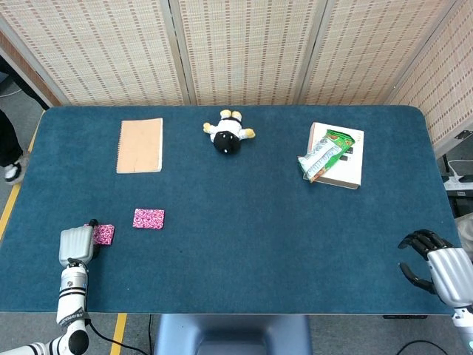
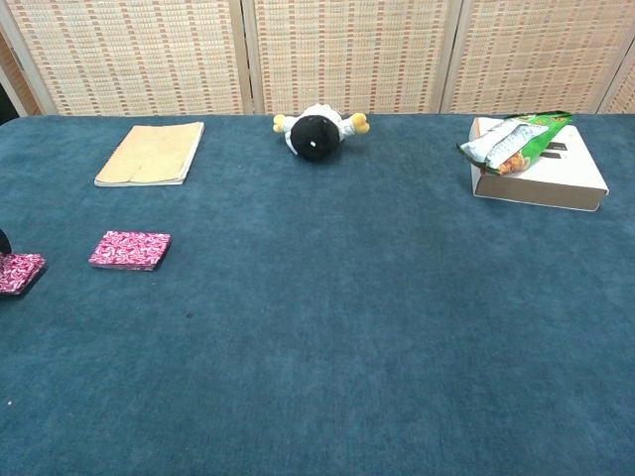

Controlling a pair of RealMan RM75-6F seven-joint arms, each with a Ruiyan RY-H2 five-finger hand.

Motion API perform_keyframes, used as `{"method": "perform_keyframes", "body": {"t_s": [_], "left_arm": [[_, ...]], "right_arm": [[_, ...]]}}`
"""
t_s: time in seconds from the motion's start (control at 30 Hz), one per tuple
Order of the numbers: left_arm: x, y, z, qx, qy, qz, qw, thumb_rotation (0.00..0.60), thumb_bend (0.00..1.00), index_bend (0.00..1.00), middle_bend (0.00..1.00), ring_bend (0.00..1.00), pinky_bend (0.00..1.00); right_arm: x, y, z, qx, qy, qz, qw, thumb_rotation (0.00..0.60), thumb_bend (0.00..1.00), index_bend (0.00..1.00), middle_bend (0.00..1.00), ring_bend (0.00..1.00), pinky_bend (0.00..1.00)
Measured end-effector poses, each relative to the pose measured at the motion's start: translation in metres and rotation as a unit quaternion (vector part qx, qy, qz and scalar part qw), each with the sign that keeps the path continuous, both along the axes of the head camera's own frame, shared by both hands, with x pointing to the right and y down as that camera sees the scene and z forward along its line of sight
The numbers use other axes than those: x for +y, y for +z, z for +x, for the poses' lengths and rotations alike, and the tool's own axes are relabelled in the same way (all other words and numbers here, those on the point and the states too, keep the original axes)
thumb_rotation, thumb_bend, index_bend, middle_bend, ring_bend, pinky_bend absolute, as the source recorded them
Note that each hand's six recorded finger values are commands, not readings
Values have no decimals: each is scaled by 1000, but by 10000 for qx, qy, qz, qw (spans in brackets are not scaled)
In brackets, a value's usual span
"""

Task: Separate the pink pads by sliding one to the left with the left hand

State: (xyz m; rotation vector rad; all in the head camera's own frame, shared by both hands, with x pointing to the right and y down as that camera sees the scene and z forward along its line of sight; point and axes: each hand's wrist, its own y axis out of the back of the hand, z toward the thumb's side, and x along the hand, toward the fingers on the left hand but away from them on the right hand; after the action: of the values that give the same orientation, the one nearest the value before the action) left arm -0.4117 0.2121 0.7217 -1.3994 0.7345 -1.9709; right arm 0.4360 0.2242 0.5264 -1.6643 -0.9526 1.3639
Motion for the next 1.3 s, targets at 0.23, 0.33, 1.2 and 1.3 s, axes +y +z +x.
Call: {"method": "perform_keyframes", "body": {"t_s": [0.23, 0.33, 1.2, 1.3], "left_arm": [[3, -7, 10, 82, 55, -26, 9999, 600, 343, 97, 1000, 1000, 1000], [4, -12, 15, 128, 88, -63, 9999, 600, 334, 91, 1000, 1000, 1000], [-36, 14, 132, 644, 772, 11, 9949, 600, 337, 178, 1000, 1000, 1000], [-37, 18, 133, 565, 740, -48, 9956, 600, 337, 187, 1000, 1000, 1000]], "right_arm": [[0, -1, 0, -27, 4, 9, 10000, 600, 232, 448, 366, 253, 487], [0, -1, 1, -32, 11, 11, 10000, 600, 232, 448, 366, 253, 487], [-2, -2, 2, -36, 10, -26, 10000, 600, 233, 448, 365, 253, 487], [-2, -2, 2, -36, 5, -26, 10000, 600, 232, 448, 366, 253, 487]]}}
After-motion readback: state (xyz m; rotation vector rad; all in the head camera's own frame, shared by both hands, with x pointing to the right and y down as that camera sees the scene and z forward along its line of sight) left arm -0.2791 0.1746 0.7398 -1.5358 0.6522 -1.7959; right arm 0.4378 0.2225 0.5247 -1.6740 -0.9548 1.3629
